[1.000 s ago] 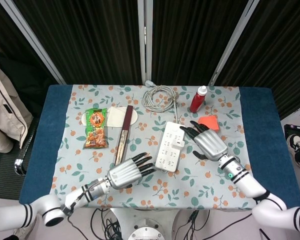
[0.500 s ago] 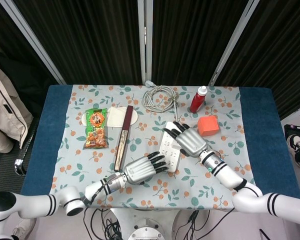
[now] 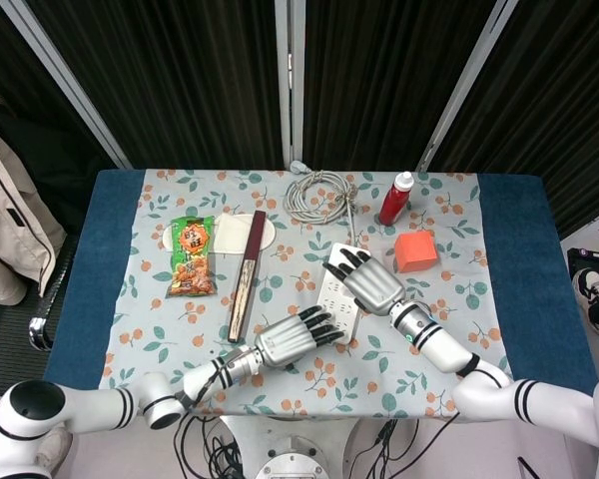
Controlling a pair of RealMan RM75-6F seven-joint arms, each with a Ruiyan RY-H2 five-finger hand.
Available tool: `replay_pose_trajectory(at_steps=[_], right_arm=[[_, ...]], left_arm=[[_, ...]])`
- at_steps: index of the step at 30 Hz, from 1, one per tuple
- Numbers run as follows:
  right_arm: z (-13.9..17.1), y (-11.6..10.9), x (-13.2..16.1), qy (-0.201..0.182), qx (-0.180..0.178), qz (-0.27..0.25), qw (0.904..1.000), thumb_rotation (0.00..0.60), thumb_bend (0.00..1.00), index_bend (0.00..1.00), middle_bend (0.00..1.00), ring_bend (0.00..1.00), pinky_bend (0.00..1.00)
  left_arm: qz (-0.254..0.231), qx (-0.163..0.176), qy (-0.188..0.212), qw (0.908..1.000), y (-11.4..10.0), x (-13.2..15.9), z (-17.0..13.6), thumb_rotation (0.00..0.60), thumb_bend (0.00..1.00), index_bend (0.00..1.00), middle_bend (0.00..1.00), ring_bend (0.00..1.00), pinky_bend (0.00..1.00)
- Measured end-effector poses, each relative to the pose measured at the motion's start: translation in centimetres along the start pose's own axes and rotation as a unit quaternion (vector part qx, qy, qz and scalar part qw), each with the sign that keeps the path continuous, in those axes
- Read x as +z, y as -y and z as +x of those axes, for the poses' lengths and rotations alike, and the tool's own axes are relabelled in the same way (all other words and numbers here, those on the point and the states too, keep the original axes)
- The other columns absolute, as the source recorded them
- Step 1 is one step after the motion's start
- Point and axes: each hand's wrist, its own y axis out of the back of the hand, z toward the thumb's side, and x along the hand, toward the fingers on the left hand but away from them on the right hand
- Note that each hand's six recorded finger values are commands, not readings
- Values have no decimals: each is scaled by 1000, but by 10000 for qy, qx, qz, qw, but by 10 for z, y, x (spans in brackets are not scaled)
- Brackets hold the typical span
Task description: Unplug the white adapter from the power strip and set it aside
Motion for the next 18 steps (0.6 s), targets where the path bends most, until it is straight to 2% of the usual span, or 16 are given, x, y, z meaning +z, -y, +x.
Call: replay_pose_trajectory(at_steps=[12, 18], right_arm=[[-5, 10, 0, -38, -5, -87, 10000, 600, 322, 289, 347, 150, 270], [-3, 14, -3, -7, -2, -136, 9999, 600, 327, 343, 352, 179, 292]], left_arm=[[-116, 38, -55, 9999, 8, -1, 5, 600, 77, 75, 149, 52, 93], [-133, 19, -35, 9999, 10, -1, 7, 600, 77, 75, 149, 52, 93]])
